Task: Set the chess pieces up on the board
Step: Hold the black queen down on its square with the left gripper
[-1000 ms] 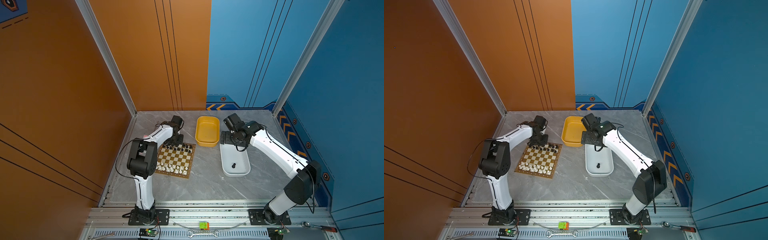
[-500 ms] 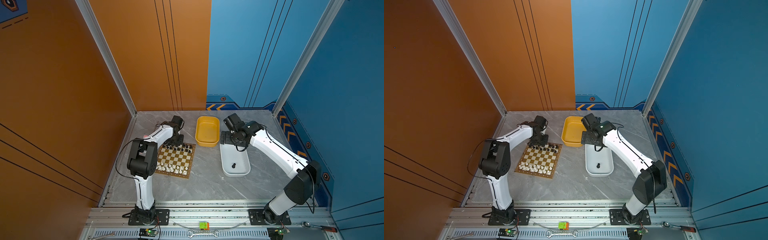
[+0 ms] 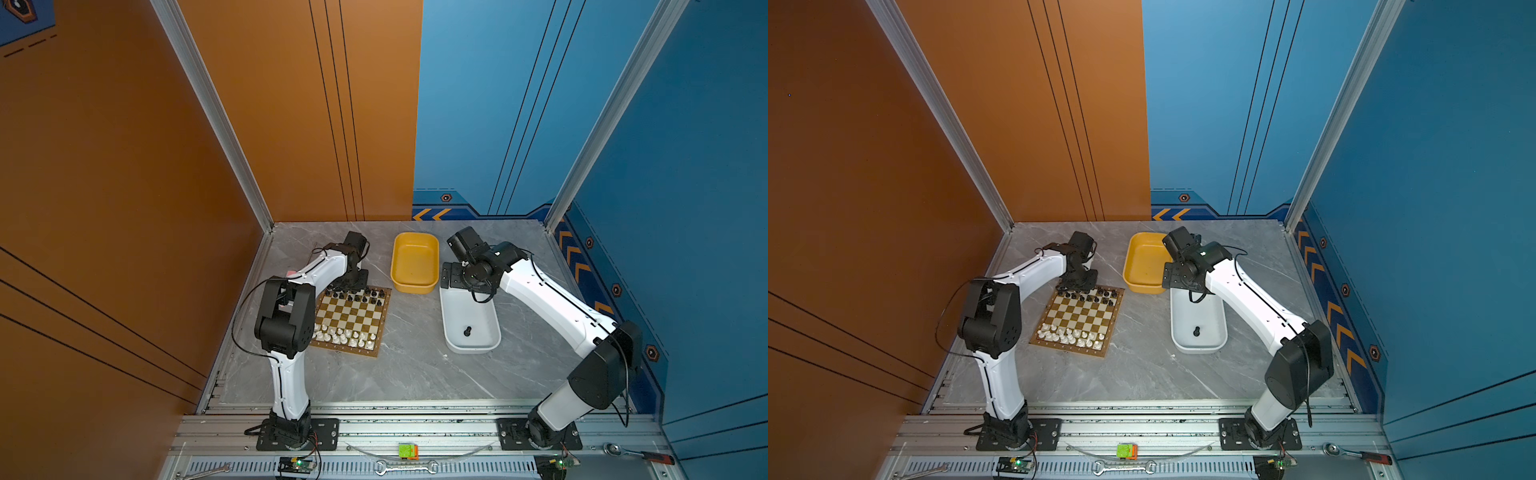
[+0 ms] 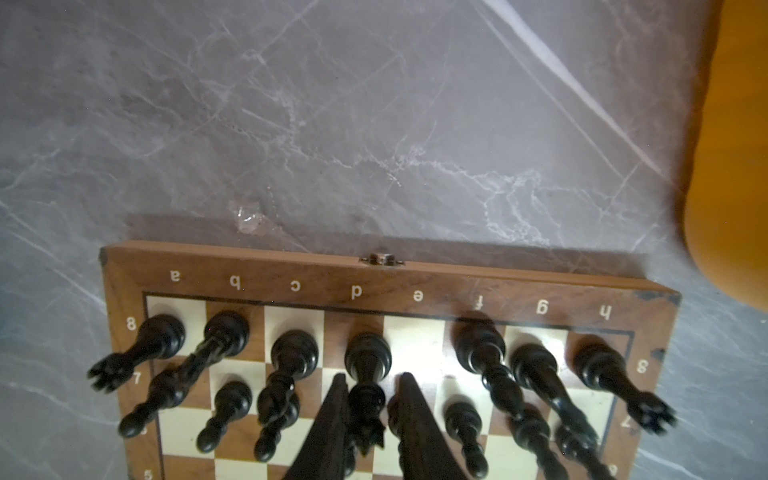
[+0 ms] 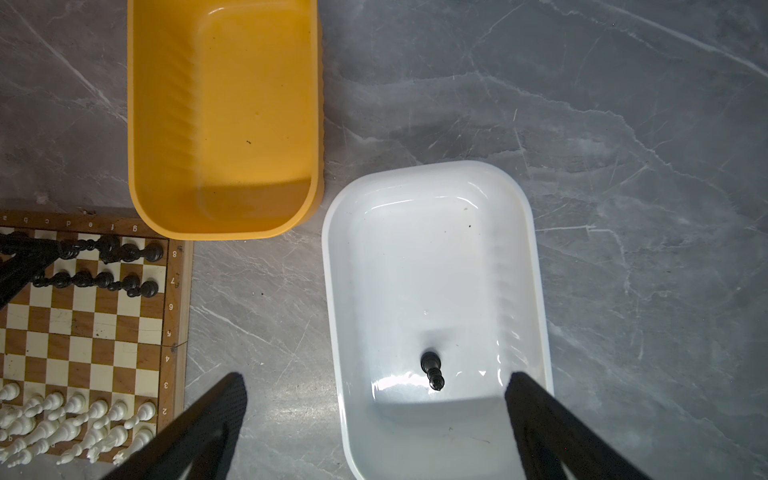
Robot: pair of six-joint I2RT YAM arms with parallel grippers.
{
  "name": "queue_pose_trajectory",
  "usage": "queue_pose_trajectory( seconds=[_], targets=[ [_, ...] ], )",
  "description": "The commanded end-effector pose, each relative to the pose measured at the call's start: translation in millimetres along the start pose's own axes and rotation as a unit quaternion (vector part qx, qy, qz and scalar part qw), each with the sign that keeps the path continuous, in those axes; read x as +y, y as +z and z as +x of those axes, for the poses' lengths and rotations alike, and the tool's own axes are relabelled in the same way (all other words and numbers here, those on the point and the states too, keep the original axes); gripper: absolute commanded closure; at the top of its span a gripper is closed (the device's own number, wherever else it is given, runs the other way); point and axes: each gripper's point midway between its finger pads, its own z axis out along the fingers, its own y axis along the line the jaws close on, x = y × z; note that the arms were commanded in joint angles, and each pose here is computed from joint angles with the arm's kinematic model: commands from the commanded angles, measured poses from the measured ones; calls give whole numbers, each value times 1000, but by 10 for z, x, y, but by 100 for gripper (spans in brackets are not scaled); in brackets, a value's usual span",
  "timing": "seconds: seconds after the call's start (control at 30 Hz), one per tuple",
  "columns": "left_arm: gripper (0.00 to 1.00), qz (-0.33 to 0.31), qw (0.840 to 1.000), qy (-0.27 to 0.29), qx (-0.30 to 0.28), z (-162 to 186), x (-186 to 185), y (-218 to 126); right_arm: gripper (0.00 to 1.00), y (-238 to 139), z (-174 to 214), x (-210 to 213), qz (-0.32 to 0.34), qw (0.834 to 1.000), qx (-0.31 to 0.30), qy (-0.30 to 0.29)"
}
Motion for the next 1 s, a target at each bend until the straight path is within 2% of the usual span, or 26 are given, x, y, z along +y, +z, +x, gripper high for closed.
queue_pose_trajectory(
  seconds=[0.0, 0.43, 0.97],
  targets=[
    [79, -2, 1000, 3, 8, 31, -28, 19, 0, 28, -7, -60, 13, 1000, -4, -1],
    [84, -19, 1000, 5, 7, 22, 35, 20, 0, 15, -3, -77, 13, 1000, -4, -1],
    [83, -28, 1000, 8, 10, 45, 112, 11, 0, 33, 0, -48, 11, 1000, -4, 0]
  ],
)
